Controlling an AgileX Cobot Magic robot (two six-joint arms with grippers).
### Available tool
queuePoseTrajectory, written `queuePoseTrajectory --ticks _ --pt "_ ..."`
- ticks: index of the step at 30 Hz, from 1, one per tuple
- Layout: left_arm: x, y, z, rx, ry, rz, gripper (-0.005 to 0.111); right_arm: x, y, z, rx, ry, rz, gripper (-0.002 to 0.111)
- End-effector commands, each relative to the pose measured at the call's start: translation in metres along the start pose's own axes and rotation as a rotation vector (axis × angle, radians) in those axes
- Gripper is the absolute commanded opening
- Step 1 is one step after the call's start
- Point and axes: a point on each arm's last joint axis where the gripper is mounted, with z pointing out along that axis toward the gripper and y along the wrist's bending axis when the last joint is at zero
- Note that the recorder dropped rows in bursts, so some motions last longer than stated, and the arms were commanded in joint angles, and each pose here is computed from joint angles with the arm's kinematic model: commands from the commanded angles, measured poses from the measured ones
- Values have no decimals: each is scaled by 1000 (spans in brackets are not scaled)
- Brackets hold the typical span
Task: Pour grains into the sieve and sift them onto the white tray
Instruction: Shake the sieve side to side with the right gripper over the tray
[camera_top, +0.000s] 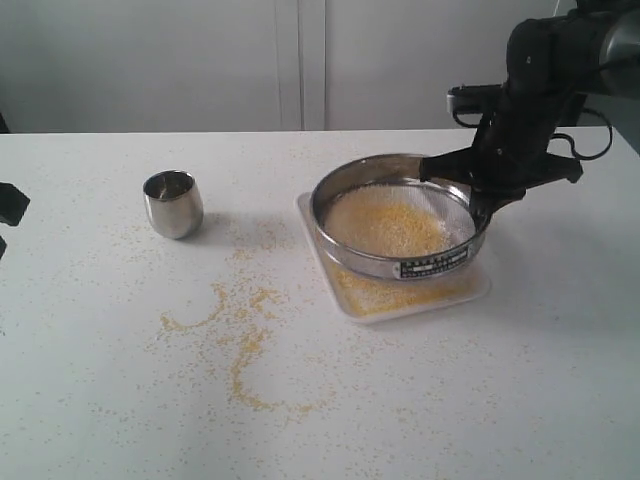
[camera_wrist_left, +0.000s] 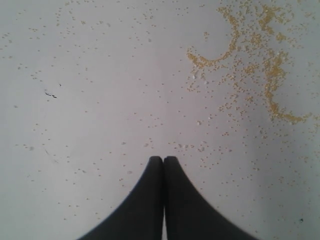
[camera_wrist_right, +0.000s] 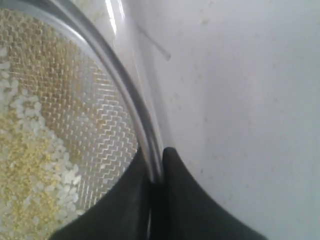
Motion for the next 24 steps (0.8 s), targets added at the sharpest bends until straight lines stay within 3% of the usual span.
queuePoseTrajectory --ticks 1,6,11,13,18,22,24 --pt "3 0 -1 0 6 -1 0 -21 4 -10 -73 -210 72 0" --pt "3 0 -1 0 6 -1 0 5 -6 -27 22 28 5 0" --pt "3 0 -1 -1 6 0 0 -16 6 -4 -132 -276 145 0" --pt "3 0 -1 -3 6 1 0 -9 7 0 -132 -185 166 0" --pt "3 0 -1 -5 7 2 0 15 -7 -6 18 49 73 0" --pt "3 0 -1 -5 7 2 0 -6 1 3 -89 -214 189 0" --pt "3 0 -1 -5 7 2 0 -10 5 8 -133 -232 235 0"
